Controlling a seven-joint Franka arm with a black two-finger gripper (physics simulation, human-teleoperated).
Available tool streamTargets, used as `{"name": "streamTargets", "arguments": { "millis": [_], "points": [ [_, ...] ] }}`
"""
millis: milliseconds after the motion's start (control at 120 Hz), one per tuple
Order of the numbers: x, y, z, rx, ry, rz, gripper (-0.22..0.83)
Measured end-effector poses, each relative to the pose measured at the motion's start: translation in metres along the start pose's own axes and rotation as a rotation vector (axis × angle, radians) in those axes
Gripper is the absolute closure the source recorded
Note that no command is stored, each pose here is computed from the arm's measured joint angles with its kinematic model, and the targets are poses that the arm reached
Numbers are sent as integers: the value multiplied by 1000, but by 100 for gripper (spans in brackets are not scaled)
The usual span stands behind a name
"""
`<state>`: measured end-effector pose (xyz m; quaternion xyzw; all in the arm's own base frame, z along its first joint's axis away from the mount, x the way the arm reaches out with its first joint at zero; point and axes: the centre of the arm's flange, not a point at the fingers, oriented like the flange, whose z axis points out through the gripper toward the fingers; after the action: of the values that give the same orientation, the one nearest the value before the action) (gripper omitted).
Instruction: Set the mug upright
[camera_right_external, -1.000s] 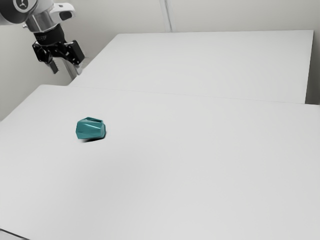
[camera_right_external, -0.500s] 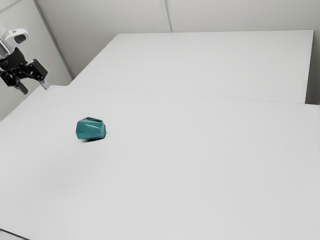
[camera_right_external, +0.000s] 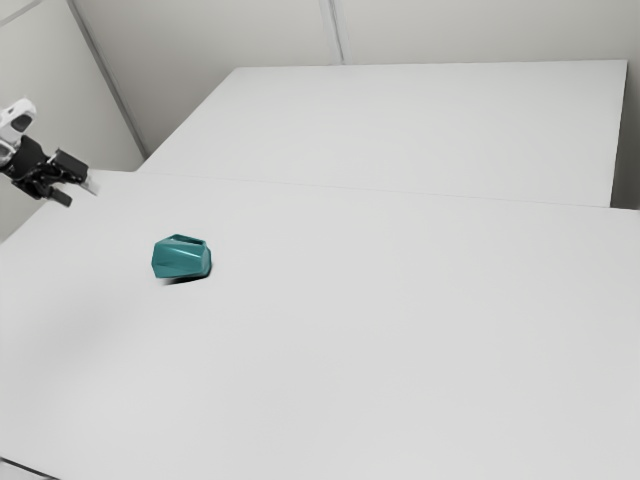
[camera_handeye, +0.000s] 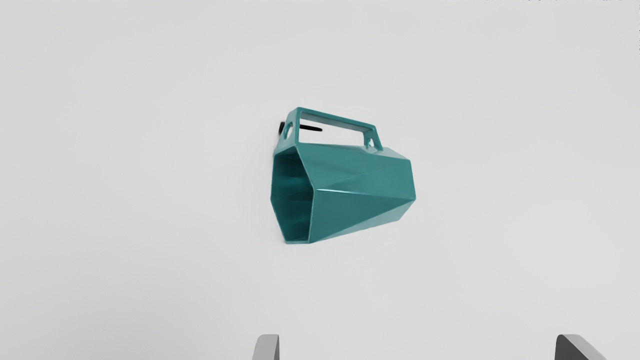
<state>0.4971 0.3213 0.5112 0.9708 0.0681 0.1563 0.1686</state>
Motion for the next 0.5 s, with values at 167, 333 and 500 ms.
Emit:
{"name": "streamTargets", "arguments": {
  "millis": [167,333,500],
  "points": [
    [5,-15,35,-53,13,45,0],
    [1,-40,62,-110,26,14,0],
    [-6,-66,87,-164,25,-34,0]
  ]
}}
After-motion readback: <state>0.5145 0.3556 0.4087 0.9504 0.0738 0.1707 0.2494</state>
